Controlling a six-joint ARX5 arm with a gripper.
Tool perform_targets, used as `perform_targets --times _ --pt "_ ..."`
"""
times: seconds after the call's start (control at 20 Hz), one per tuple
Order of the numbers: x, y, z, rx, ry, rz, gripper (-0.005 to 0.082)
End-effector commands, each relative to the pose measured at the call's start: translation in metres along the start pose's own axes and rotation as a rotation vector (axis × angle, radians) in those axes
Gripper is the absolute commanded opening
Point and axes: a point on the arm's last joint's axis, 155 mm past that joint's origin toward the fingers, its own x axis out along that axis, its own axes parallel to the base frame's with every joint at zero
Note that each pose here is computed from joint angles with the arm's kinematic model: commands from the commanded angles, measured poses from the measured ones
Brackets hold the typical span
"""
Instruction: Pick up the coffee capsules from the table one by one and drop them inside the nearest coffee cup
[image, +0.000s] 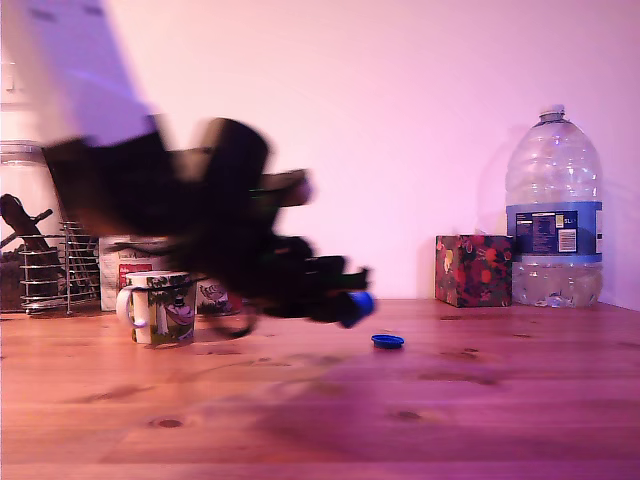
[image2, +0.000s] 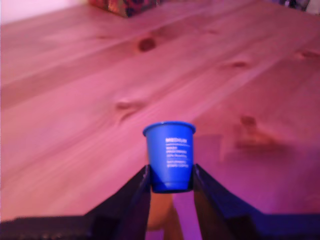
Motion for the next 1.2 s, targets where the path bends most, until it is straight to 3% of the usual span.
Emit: perform_targets --times 0.0,0.35,0.75,1.15 --pt "-0.015 0.013 0.027 -0.012 -0.09 0.039 0.0077" --pt "-0.066 0.051 0.041 -0.039 -0.214 0.176 0.0077" --pt "-0.122 0.1 0.037 -0.071 -0.212 0.374 0.0076" --pt "-0.149 0.154 0.026 -0.082 -0.146 0.523 0.0076"
